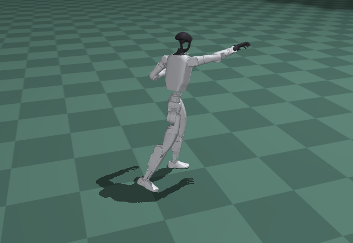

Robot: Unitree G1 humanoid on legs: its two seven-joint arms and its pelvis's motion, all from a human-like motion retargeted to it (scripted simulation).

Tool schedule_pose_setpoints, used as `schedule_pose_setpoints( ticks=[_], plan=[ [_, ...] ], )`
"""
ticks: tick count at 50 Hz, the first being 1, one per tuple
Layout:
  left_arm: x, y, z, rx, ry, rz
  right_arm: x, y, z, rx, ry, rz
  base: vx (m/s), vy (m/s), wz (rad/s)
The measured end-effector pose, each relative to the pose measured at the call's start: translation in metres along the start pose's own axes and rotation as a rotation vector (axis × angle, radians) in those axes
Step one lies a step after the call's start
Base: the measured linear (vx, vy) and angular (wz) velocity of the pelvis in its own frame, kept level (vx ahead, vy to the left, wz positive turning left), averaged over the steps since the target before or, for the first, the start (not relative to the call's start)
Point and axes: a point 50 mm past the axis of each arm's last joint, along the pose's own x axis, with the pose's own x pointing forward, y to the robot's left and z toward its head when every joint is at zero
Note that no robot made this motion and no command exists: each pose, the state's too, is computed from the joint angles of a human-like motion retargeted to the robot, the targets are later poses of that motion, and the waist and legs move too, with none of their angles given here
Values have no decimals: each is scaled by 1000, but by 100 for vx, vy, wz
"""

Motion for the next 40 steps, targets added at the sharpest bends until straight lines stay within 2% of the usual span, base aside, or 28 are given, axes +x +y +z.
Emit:
schedule_pose_setpoints(
  ticks=[2,4,8,10,12,16,19,20,22,24,26,28,30,32,36,40],
  plan=[
    [-7,8,0,-25,27,51,-1,-9,-51,132,267,13,1,0,46],
    [-16,19,2,-47,35,140,-2,-32,-57,232,266,-136,2,0,59],
    [-12,23,12,-18,-37,271,-17,-54,19,275,-106,-432,2,1,33],
    [10,21,25,56,-165,295,-38,-59,62,403,-272,-539,2,-3,-33],
    [48,9,38,130,-299,228,-70,-44,90,553,-413,-516,0,-3,-59],
    [153,-2,80,547,-500,52,-135,-5,126,879,-559,-390,-3,-5,-47],
    [253,-1,79,986,-357,93,-178,31,121,1069,-496,-312,-7,-2,25],
    [280,14,74,1170,-244,146,-190,41,120,1130,-464,-287,-9,-1,49],
    [299,67,49,1431,122,204,-209,58,121,1220,-421,-205,-9,-1,34],
    [282,122,37,1525,416,227,-229,73,118,1268,-390,-123,-7,-1,-30],
    [261,166,50,1567,433,310,-246,83,111,1299,-348,-72,-5,-3,-115],
    [244,187,68,1470,229,477,-262,94,102,1315,-274,-24,-4,-3,-158],
    [228,185,80,1175,-23,663,-275,107,94,1293,-195,29,-6,-1,-137],
    [216,169,80,901,-202,751,-280,114,89,1241,-151,42,-10,1,-79],
    [186,140,70,627,-344,726,-259,95,96,1142,-240,-82,-11,4,-34],
    [175,111,65,565,-384,616,-213,38,102,1033,-395,-400,-6,6,-9]
  ],
)
